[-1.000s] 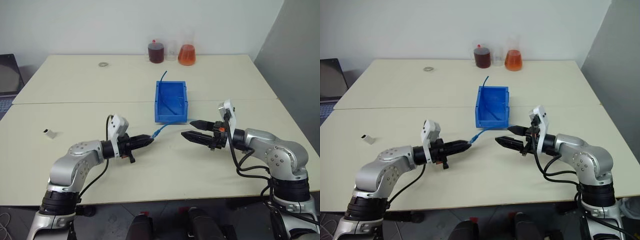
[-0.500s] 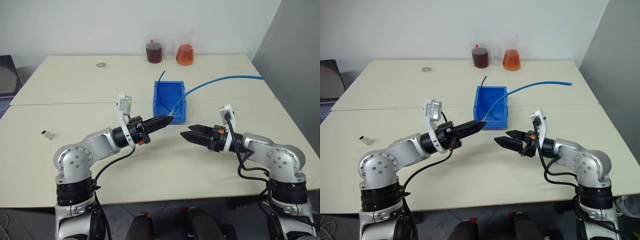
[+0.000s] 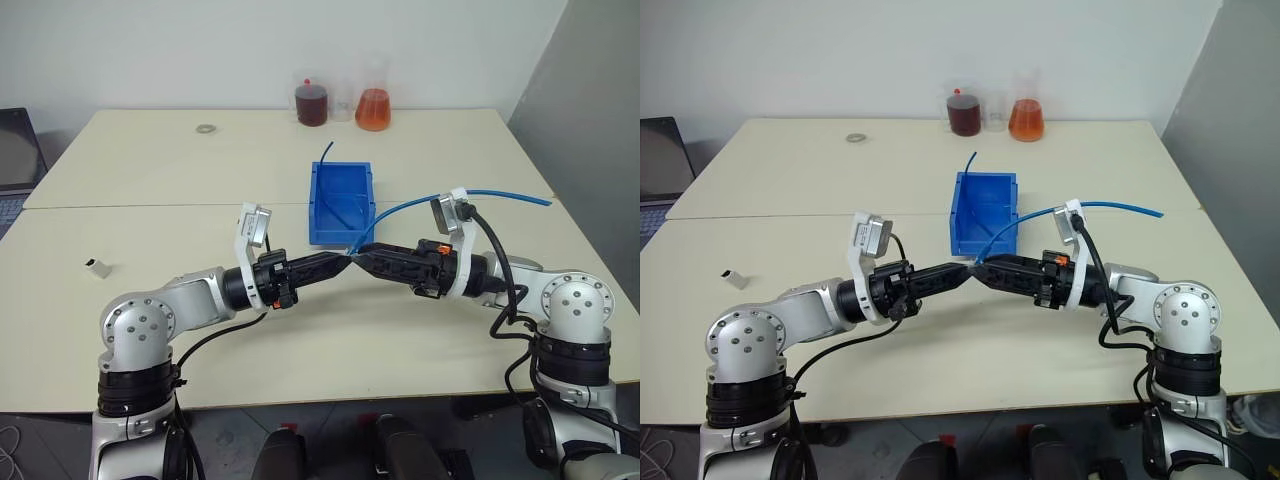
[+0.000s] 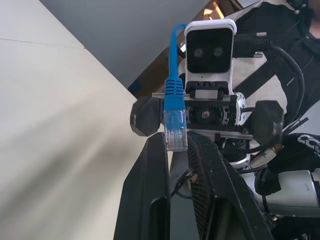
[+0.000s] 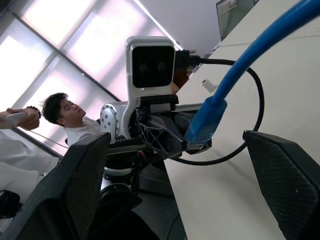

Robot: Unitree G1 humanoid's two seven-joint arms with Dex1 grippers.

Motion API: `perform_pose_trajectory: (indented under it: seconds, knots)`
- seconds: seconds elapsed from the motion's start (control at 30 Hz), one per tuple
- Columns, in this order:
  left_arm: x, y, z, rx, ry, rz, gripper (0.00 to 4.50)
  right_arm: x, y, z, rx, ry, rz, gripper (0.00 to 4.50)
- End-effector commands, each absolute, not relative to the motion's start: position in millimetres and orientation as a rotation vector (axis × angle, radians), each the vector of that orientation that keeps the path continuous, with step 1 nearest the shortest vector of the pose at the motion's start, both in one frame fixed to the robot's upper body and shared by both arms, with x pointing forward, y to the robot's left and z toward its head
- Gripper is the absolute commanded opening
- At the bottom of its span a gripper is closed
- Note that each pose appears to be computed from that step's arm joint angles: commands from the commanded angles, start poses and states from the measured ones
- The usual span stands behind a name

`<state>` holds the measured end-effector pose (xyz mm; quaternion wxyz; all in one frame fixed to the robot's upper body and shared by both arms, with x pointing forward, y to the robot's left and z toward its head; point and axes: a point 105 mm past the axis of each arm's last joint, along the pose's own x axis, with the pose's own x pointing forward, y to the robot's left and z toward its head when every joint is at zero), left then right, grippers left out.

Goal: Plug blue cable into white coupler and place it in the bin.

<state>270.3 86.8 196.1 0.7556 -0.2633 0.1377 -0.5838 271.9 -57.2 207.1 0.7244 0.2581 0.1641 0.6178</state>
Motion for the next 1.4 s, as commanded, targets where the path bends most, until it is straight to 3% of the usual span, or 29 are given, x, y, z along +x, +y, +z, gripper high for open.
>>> perform_pose_trajectory:
  seconds: [0.03, 0.1, 0.2, 0.7, 0.93, 0.97, 1.23, 1.4]
  knots:
    - [262, 81, 203, -0.573, 0.267, -1.325, 0.23, 272, -54, 215, 0.567, 0.329, 1.387, 4.50]
    - [260, 81, 202, -0.572, 0.269, -1.329, 0.23, 274, -55, 215, 0.571, 0.330, 1.383, 4.50]
    - [258, 82, 201, -0.581, 0.275, -1.329, 0.23, 275, -56, 216, 0.583, 0.329, 1.382, 4.10]
    - [260, 85, 203, -0.581, 0.265, -1.319, 0.23, 276, -58, 218, 0.598, 0.331, 1.400, 0.43]
    - [262, 86, 204, -0.557, 0.235, -1.301, 0.23, 276, -57, 218, 0.574, 0.332, 1.401, 0.23]
    - [263, 87, 204, -0.555, 0.228, -1.292, 0.93, 277, -57, 219, 0.569, 0.331, 1.399, 0.23]
    - [264, 96, 202, -0.527, 0.223, -1.246, 2.41, 289, -58, 222, 0.542, 0.315, 1.362, 0.23]
    - [272, 136, 169, -0.268, 0.251, -0.959, 3.35, 305, -63, 224, 0.527, 0.300, 1.326, 0.23]
